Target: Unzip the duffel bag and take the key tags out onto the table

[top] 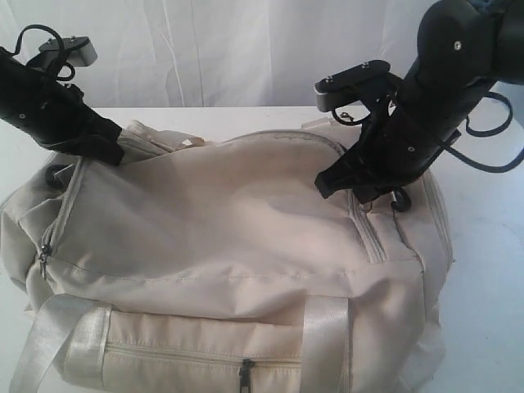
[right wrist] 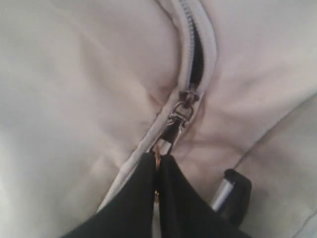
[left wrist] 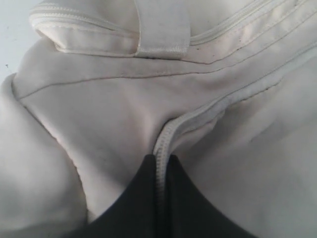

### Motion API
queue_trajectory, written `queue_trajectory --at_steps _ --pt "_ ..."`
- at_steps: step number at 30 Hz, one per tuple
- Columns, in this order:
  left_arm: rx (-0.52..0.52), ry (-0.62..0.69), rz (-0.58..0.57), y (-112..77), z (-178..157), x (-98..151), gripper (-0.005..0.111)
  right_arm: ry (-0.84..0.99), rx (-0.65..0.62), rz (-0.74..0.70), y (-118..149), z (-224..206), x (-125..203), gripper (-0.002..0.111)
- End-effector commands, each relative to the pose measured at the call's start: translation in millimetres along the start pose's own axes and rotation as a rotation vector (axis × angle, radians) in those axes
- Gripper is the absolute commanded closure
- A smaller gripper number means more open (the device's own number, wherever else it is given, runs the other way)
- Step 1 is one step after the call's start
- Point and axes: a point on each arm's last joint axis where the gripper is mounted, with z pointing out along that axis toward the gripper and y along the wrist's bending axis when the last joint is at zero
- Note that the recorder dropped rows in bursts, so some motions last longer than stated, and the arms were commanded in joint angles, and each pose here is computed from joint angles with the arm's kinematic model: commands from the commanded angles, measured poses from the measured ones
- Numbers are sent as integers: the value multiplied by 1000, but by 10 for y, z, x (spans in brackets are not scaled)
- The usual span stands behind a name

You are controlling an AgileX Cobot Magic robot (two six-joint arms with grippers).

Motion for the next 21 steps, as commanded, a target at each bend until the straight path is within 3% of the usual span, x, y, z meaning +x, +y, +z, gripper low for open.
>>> queue_trajectory --at_steps 1,13,21 --pt "48 18 -9 -58 -31 12 107 65 -11 6 -15 -123 102 108" --pt "48 18 -7 -58 -31 12 107 125 -101 15 88 -96 413 108" --pt "48 18 -7 -58 -31 12 107 50 -120 22 128 -478 614 108"
